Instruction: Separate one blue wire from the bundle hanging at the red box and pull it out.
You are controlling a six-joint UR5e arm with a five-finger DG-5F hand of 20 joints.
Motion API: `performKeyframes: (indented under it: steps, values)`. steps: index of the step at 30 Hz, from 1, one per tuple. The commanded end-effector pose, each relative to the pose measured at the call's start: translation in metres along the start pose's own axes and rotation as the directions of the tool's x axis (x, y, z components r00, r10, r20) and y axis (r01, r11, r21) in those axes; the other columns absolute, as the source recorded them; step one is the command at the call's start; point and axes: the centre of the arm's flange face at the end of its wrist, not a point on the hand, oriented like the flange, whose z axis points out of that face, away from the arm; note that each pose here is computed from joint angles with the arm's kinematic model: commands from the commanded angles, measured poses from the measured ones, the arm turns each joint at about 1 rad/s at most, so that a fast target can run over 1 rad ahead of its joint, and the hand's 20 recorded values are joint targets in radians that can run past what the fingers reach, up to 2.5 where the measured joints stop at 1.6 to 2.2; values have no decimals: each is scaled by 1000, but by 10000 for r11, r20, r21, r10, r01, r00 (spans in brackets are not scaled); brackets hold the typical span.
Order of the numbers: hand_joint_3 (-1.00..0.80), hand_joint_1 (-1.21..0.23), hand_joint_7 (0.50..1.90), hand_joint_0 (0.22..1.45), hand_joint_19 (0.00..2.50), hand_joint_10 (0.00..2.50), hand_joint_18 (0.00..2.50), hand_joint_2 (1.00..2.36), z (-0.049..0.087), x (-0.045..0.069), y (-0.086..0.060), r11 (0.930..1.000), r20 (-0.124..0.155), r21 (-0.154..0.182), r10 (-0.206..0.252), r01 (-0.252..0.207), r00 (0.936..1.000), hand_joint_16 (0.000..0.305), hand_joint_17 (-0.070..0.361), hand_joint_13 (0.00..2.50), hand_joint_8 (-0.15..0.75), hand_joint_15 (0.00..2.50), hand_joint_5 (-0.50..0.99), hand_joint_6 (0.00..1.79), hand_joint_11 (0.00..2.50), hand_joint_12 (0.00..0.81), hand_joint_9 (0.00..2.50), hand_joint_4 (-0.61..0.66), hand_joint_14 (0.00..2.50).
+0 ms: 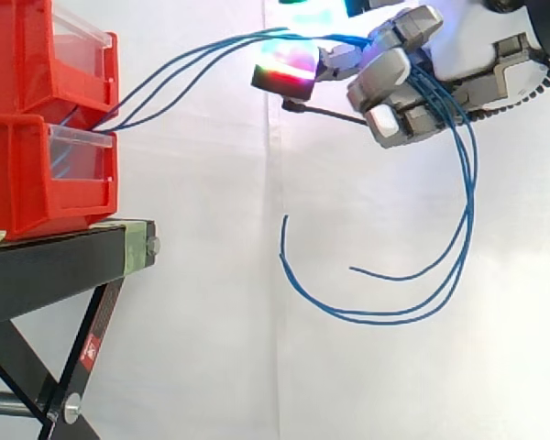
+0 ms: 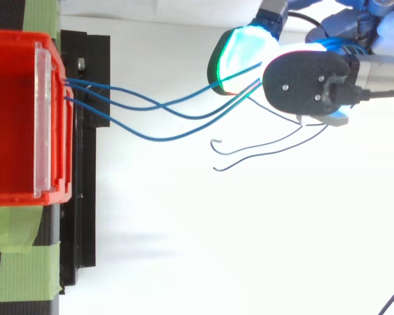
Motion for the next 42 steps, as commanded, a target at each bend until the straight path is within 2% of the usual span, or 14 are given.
performKeyframes:
  steps: [1,4,8,10,11,12,14,21,23,24,29,36,38,42]
  values:
    - [-165,-855,885,641,930,1493,948,1014,0,0,0,10000,0,-4,4,-4,10000,53,120,892,302,1529,-209,931,1401,445,876,138,533]
    - [-234,-837,913,618,945,1418,916,1016,0,0,0,10000,1,7,-22,22,10000,51,114,889,284,1579,-208,932,1438,421,873,113,450]
    - [-84,-795,982,644,911,1551,951,1015,0,0,0,10000,1,7,-22,22,10000,54,121,887,311,1472,-199,946,1306,444,874,-6,562]
    - [-23,-792,966,655,899,1648,980,1009,0,0,0,10000,0,-4,-11,11,10000,57,128,885,323,1398,-196,951,1236,466,871,-12,657]
    - [7,-791,913,654,887,1742,1013,1028,0,0,0,10000,0,-4,-11,11,10000,60,136,880,350,1329,-193,954,1158,487,880,29,764]
    - [-75,-775,855,593,879,1809,1039,1191,0,0,0,10000,0,-4,-11,11,10000,64,143,878,372,1256,-188,952,1125,513,888,96,860]
    - [-123,-727,864,579,894,1786,1033,1002,0,0,0,10000,0,-4,4,-4,10000,66,148,864,387,1214,-179,934,1131,522,897,139,918]
    - [-188,-710,899,569,919,1689,994,1007,0,0,0,10000,0,-4,-11,11,10000,63,141,853,370,1255,-177,928,1190,502,899,139,860]
    - [-237,-704,915,569,935,1577,956,1010,0,0,0,10000,0,-4,-11,11,10000,58,130,853,344,1349,-178,924,1283,468,900,126,756]
    - [-249,-708,960,573,967,1401,893,1014,0,0,0,10000,0,-4,-11,11,10000,50,113,858,300,1502,-182,918,1415,416,904,105,560]
    - [-205,-830,927,655,927,1486,921,1018,0,0,0,10000,0,-4,-11,11,10000,49,111,879,284,1536,-203,935,1423,416,864,52,518]
    - [-9,-873,859,740,918,1603,904,1017,0,0,0,10000,15,-5,-11,11,10000,50,111,864,289,1543,-225,943,1385,423,793,159,523]
    - [-10,-877,866,739,916,1621,896,1016,0,0,0,10000,15,-5,-11,11,10000,50,113,848,292,1560,-232,936,1370,426,764,171,502]
    - [-154,-931,891,681,866,1562,859,1018,0,0,0,10000,16,6,-22,22,10000,53,118,800,296,1617,-248,917,1426,428,690,190,416]
